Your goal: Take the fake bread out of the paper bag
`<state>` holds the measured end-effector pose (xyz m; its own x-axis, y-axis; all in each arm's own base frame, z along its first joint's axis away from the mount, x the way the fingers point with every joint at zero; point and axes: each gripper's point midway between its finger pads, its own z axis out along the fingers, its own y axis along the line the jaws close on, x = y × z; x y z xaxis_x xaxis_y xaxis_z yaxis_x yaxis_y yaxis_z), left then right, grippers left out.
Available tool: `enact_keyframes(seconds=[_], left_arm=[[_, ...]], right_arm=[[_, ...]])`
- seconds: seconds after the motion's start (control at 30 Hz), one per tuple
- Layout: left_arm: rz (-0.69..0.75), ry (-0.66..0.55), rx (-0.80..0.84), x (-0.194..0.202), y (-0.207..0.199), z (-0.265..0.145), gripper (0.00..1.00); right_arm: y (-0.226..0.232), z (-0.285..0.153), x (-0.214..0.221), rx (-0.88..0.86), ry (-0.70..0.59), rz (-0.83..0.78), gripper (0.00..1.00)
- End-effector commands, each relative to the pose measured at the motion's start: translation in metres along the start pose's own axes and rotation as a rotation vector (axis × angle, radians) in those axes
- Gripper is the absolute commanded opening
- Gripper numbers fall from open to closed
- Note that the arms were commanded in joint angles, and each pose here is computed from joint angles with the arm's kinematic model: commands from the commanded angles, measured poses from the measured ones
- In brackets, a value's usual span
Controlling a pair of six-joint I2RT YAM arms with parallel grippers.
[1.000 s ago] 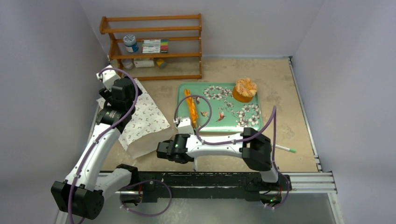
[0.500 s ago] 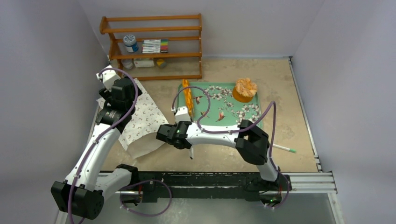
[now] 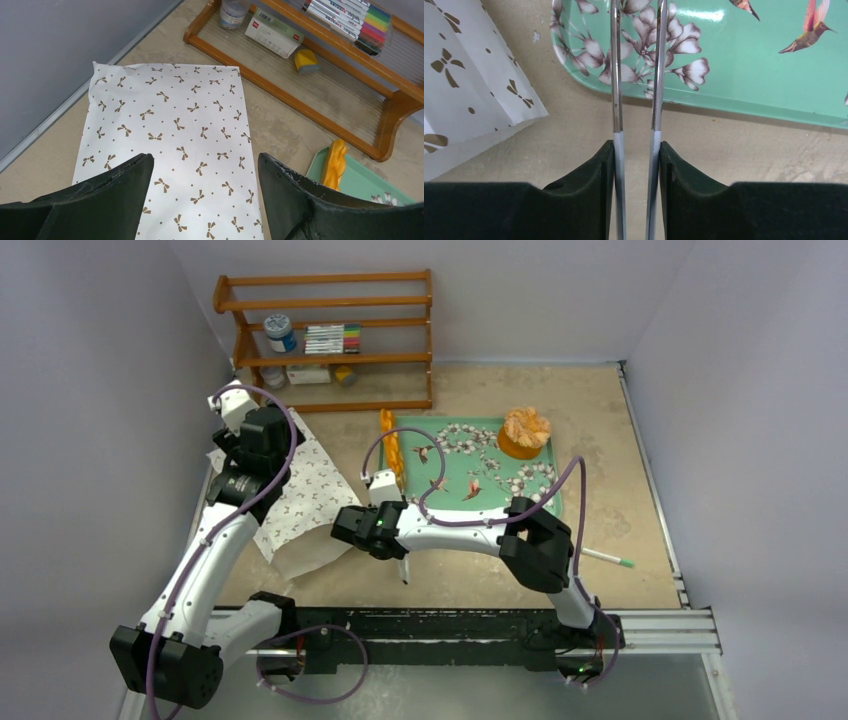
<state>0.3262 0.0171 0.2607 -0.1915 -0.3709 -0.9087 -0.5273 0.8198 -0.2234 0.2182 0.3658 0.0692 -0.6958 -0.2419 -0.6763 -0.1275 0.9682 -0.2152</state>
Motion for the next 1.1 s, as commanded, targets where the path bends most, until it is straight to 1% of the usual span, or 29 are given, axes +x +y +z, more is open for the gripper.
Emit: enact_keyframes(seconds=[0.0, 0.23, 0.5, 0.8, 1.07], left_arm=[[-0.016, -0.023, -0.010, -0.006, 0.002, 0.001, 0.77], [-0.017, -0.018, -0.007, -0.005, 0.002, 0.001, 0.77], [-0.021, -0.020, -0.002, -0.007, 0.001, 0.000, 0.77], [-0.026, -0.020, 0.002, -0.008, 0.001, -0.002, 0.77], [-0.033, -0.022, 0.008, -0.011, -0.001, -0.003, 0.77]], right_arm=[[0.012, -0.019, -0.019, -0.088, -0.028, 0.049, 0.37], [0.008, -0.016, -0.004, -0.086, 0.003, 0.063, 0.40], [0.003, -0.018, 0.000, -0.093, 0.011, 0.093, 0.46], [0.003, -0.028, 0.007, -0.111, 0.016, 0.102, 0.49], [0.000, -0.040, 0.012, -0.125, 0.024, 0.127, 0.49]])
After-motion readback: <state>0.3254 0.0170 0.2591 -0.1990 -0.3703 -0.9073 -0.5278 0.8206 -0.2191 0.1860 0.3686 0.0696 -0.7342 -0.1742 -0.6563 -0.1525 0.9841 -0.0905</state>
